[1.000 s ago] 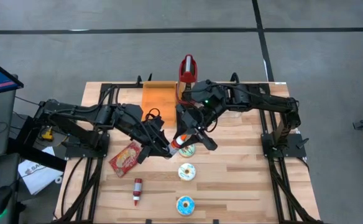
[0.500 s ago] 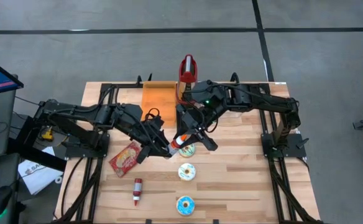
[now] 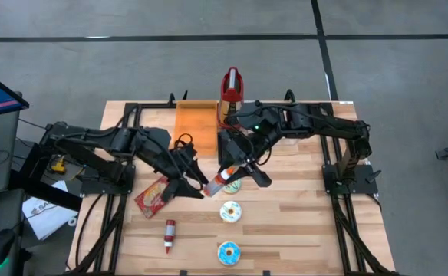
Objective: Pick & Place Food Item
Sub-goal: Put the orange food coloring bottle into the transparent bin
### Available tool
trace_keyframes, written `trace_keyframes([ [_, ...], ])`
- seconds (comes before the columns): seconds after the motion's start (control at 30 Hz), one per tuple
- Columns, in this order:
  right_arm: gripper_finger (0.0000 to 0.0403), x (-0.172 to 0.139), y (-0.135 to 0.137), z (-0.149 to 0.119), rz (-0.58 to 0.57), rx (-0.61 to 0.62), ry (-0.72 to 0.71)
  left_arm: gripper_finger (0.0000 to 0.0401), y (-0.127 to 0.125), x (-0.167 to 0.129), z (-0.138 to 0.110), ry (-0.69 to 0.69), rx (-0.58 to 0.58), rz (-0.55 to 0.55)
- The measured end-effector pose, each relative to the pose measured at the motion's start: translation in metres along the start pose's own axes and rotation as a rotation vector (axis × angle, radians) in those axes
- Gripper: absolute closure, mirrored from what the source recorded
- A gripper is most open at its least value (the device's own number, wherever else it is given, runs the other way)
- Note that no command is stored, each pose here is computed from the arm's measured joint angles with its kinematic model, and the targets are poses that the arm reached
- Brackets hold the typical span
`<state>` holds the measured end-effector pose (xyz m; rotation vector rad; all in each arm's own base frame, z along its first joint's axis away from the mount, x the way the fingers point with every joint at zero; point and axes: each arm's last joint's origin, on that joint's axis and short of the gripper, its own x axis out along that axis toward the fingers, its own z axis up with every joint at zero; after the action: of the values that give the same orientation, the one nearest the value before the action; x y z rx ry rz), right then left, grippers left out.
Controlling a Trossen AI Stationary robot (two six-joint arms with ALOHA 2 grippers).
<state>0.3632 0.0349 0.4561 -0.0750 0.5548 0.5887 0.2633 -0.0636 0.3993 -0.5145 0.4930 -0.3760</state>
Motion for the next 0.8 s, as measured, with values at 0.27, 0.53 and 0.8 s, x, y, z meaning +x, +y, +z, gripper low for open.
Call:
trace_keyframes([
  [0.27, 0.0276, -0.034, -0.018, -0.040, -0.192, 0.215, 0.354, 0.0134, -0.007, -0.011, -0.037, 0.238, -0.118, 0.110],
  [0.53, 0.0276, -0.095, -0.040, -0.070, -0.402, 0.520, 0.446, 0.0140, -0.020, -0.011, -0.078, 0.161, -0.180, 0.188],
  [0.8, 0.0276, -0.146, -0.048, -0.122, -0.720, 0.926, 0.366, 0.0140, -0.022, -0.002, -0.122, 0.050, -0.212, 0.268],
])
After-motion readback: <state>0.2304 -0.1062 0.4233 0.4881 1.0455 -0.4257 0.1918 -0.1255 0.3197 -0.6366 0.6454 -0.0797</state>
